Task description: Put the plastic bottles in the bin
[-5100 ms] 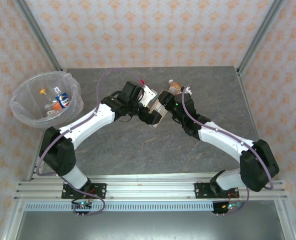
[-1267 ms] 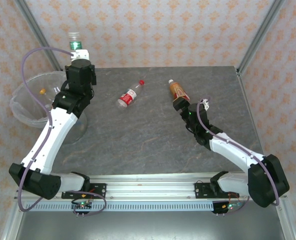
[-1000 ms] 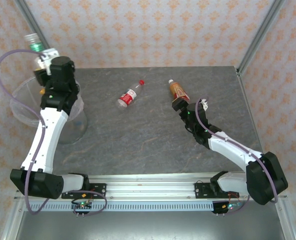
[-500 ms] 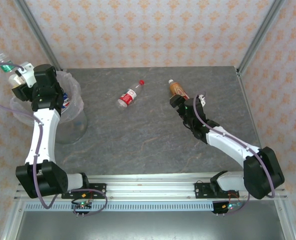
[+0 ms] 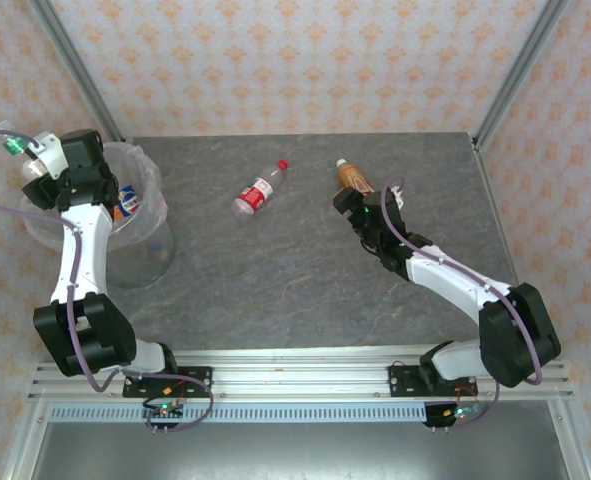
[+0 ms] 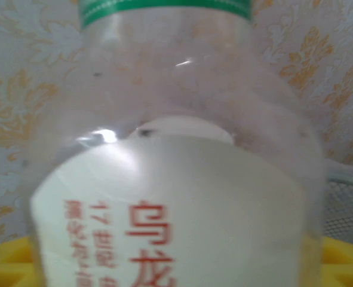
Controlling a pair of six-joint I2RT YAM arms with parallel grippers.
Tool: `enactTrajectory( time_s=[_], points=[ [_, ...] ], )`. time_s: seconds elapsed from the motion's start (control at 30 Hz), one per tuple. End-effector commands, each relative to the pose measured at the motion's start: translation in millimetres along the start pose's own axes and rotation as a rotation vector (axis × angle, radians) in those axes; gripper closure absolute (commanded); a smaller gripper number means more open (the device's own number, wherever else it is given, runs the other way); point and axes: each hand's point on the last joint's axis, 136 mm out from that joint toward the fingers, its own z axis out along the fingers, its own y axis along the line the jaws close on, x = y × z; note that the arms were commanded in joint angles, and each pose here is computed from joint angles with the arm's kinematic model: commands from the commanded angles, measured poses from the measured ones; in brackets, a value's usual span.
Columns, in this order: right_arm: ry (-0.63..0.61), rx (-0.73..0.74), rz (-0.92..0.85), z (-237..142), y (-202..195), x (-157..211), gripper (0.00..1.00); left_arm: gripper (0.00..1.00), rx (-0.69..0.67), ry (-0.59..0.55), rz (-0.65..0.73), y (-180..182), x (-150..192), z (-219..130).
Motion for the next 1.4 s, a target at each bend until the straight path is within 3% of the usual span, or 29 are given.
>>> enactTrajectory(
  time_s=[0.0, 0.07, 0.23, 0.4, 0.67, 0.93, 1.07, 1.23, 1.37],
  points=[
    [-0.010, 0.000, 0.006, -2.2, 5.3, -6.4, 0.01, 0.16, -0.048, 0.004, -0.049, 12.9, -16.1, -8.2],
    [-0.014, 0.001, 0.000, -3.1, 6.0, -7.4, 0.01, 0.08, -0.053, 0.000, -0.053, 14.9, -19.6, -11.9],
    [-0.018, 0.002, -0.001, -2.9, 6.8, -9.0, 0.01, 0.00, -0.031, 0.008, -0.056, 9.3, -21.2, -18.3],
    [-0.010, 0.003, -0.018, -1.6, 7.6, -7.5, 0.01, 0.00, 0.041, 0.003, -0.039, -9.5, -24.5, -32.6],
    [-0.017, 0.060, -0.089, 0.8, 2.3, -11.0, 0.01, 0.00, 0.298, 0.023, -0.115, -44.4, -26.7, -68.5],
    [-0.047, 0.160, -0.379, 2.3, -9.9, -30.9, 0.01, 0.00, 0.523, 0.056, -0.176, -64.9, -22.8, -107.8],
    [0.033, 0.164, -0.466, 11.6, -19.8, -38.8, 0.01, 0.00, 0.641, 0.082, -0.204, -71.6, -18.2, -124.3],
    [0.207, 0.242, -0.667, 33.9, -43.9, -39.2, 0.01, 0.00, 0.646, 0.070, -0.236, -57.8, -12.5, -130.2],
    [0.344, 0.323, -0.765, 54.0, -63.4, -43.4, 0.01, 0.00, 0.729, 0.087, -0.271, -58.6, -7.7, -143.6]
  ],
)
